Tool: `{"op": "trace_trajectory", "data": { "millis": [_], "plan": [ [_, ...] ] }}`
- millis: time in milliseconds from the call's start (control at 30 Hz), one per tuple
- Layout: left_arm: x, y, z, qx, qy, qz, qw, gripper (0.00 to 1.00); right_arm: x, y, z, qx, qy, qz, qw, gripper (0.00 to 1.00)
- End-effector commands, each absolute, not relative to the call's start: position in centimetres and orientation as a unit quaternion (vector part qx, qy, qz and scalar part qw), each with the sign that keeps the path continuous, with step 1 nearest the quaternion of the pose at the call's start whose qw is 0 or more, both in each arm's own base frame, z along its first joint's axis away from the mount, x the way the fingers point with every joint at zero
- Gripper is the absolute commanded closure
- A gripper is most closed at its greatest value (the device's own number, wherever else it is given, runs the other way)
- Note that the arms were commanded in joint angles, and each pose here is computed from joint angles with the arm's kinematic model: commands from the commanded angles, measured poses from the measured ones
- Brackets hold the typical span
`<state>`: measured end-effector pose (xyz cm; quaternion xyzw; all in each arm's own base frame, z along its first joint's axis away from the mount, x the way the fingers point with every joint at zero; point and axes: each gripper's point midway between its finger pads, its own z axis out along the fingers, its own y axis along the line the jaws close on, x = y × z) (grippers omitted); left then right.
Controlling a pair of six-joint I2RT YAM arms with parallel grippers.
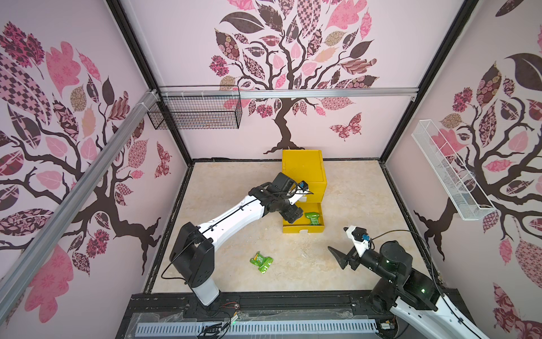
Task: Place the cookies into the drawer by color
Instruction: Place the cookie in the drawer.
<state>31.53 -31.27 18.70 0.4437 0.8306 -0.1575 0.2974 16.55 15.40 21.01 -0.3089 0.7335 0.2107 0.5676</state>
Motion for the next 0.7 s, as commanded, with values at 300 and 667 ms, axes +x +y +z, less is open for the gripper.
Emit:
{"op": "trace_trajectory", "data": {
  "millis": [300, 667],
  "plan": [
    [30.0, -27.4, 22.5, 0.444, 0.803, -0.150, 0.368, 0.03, 16.9, 15.8, 20.6, -0.319, 0.741, 0.202, 0.555, 0.01],
    [32.6, -21.3, 24.3, 0.349, 0.828, -0.181, 0.400, 0.03, 16.4, 18.9, 21.5, -0.351, 0.743, 0.262, 0.506, 0.01]
  ]
}}
